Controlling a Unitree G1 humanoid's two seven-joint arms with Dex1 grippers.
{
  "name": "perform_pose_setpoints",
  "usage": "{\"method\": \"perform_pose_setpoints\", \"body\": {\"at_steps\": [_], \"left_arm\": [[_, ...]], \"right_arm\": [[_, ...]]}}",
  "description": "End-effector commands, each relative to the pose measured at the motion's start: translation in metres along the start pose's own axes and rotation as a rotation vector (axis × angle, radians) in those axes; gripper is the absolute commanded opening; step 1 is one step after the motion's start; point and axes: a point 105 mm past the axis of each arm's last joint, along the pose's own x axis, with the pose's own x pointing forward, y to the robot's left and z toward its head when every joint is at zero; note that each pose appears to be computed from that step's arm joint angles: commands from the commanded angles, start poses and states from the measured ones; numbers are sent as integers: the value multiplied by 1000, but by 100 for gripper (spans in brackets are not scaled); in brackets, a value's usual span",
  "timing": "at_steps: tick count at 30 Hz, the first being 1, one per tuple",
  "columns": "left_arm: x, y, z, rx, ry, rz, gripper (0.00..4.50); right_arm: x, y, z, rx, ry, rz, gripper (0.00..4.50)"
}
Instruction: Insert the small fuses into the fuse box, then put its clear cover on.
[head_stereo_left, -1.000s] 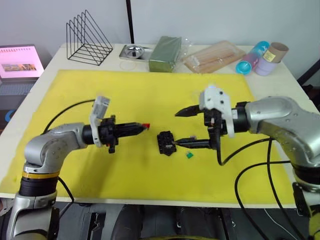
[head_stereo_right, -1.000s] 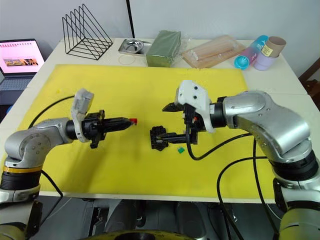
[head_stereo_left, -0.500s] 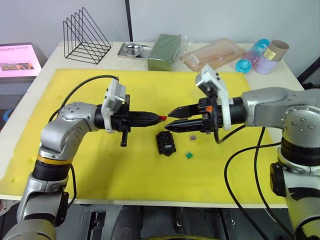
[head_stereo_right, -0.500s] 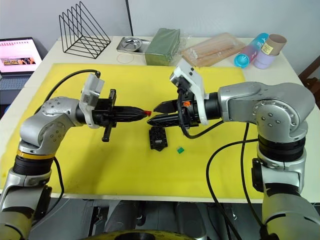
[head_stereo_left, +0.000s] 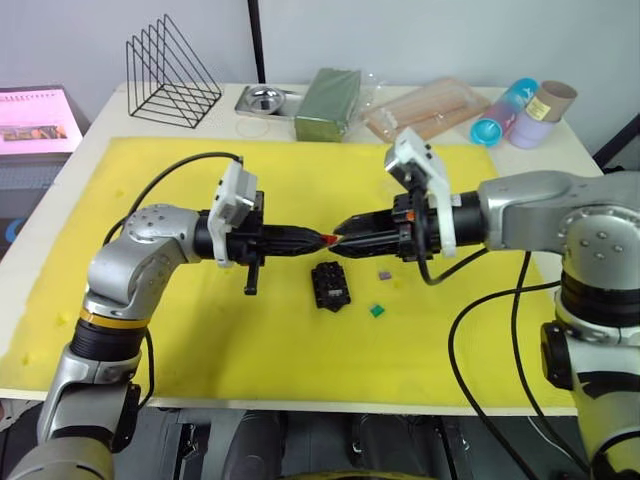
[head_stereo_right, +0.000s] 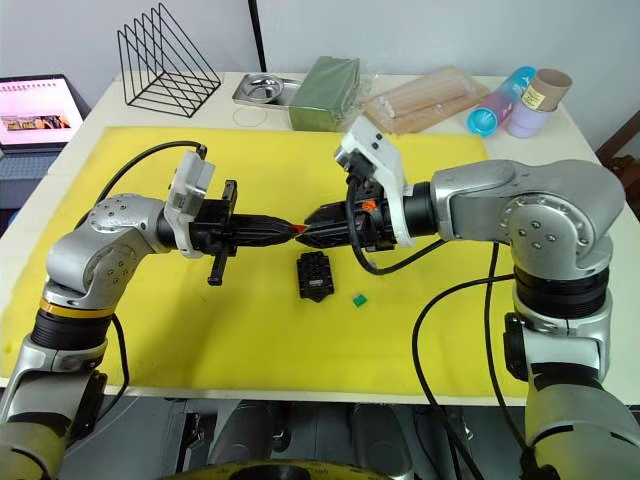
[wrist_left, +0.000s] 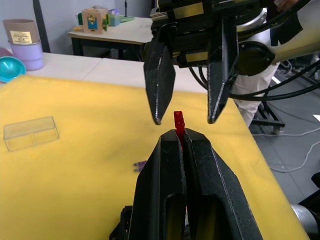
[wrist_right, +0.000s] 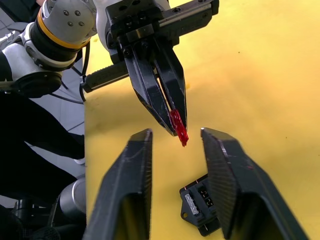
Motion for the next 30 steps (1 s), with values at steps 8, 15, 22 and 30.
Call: {"method": "perform_pose_setpoints", "body": {"at_steps": [8,15,22,30], "left_arm": [[-1,-1,9,55,-1,1,0],[-3,0,9,52,-1,12,0],[-4,4,7,34,16,36,0],[-10,8,-18,34,258,37,168]], "right_arm": [[-4,4,8,-66,-27,-6,132],[-3,4,7,-70,-24,-3,6],[-2,5,6,-86,-13,-1,6],[6,0,0,-272,62,-29,0]]}}
